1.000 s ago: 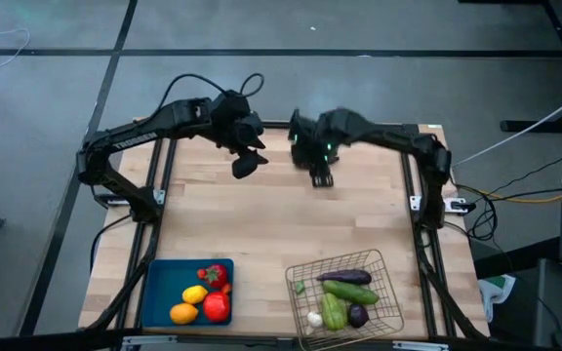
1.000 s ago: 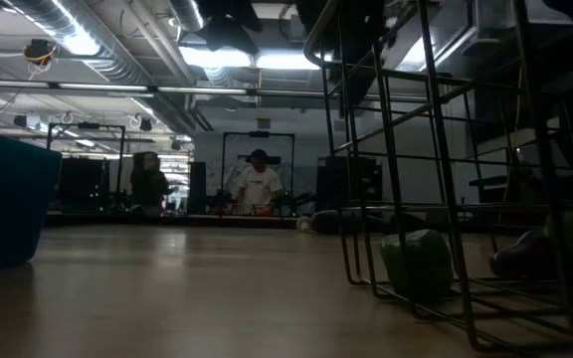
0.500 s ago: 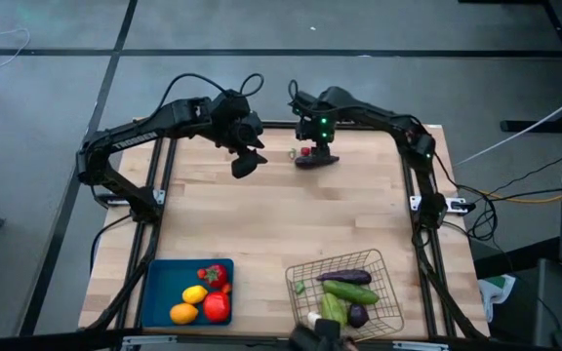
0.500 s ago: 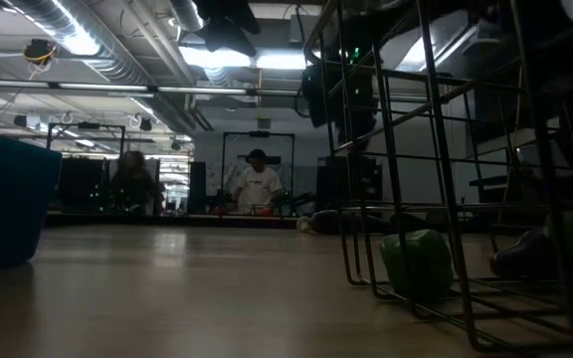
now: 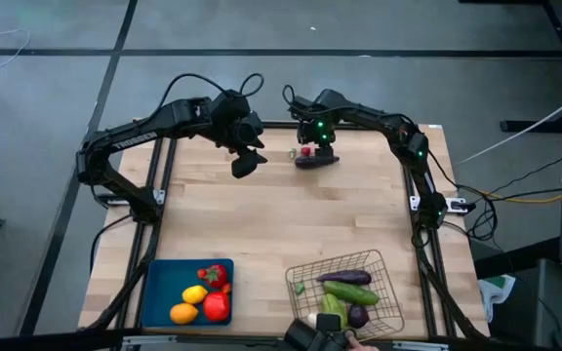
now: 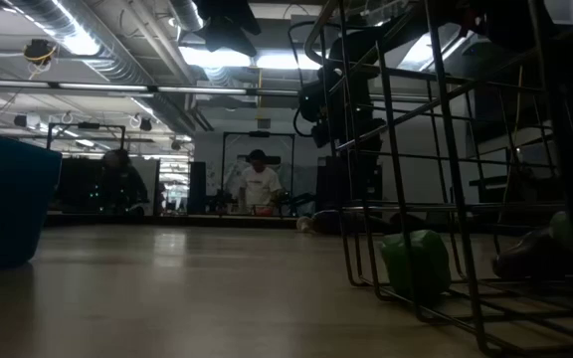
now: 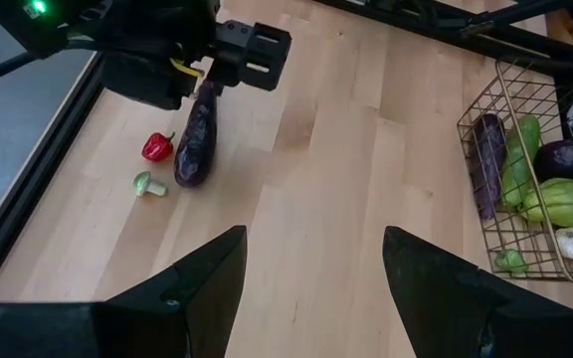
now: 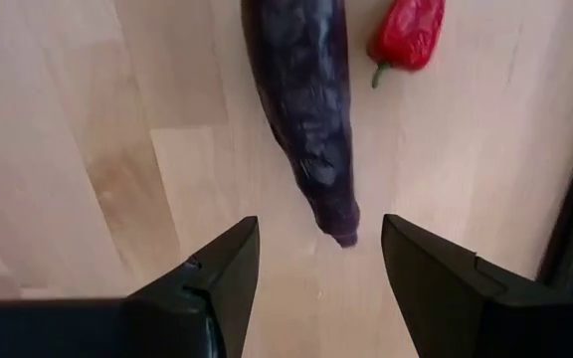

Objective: Sort produce into baskets
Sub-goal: Adjust the gold wire basket

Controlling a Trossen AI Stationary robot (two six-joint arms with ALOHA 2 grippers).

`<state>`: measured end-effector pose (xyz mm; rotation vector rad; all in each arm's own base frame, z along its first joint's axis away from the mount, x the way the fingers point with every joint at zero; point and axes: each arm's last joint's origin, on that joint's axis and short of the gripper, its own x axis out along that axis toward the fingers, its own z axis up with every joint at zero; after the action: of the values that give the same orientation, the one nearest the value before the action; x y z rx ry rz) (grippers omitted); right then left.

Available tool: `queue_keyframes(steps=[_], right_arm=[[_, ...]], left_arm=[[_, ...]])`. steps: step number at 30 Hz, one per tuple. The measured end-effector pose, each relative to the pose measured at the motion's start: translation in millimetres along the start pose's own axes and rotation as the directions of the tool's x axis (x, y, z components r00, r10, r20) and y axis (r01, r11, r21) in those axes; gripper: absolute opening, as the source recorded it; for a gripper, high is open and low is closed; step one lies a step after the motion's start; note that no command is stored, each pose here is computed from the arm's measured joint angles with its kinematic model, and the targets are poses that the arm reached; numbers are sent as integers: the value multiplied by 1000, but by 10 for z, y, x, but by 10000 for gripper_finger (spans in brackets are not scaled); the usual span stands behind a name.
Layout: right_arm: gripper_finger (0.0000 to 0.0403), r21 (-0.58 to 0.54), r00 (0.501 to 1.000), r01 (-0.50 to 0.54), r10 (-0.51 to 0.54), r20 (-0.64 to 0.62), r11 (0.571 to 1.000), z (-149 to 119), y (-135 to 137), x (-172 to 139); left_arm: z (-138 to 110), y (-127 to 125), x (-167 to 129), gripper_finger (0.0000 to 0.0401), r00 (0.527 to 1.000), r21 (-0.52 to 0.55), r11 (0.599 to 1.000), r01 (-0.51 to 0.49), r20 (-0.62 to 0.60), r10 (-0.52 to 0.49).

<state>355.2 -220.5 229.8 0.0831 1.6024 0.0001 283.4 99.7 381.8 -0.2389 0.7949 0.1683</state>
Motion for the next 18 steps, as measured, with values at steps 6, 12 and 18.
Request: queue_keyframes(steps=[6, 12, 18], right_arm=[[211, -25, 1000, -9, 8, -19, 1000, -15, 18, -4], [211, -40, 999, -20, 18, -44, 999, 7, 113, -2], [211, -88, 997, 27, -33, -69, 996, 89, 281, 4]], left_arm=[[0, 0, 1, 233, 1000, 0, 1000, 0, 0, 0], [0, 0, 1, 233, 1000, 1, 1000, 0, 0, 0], [0, 0, 1, 233, 1000, 1, 1000, 0, 0, 0]])
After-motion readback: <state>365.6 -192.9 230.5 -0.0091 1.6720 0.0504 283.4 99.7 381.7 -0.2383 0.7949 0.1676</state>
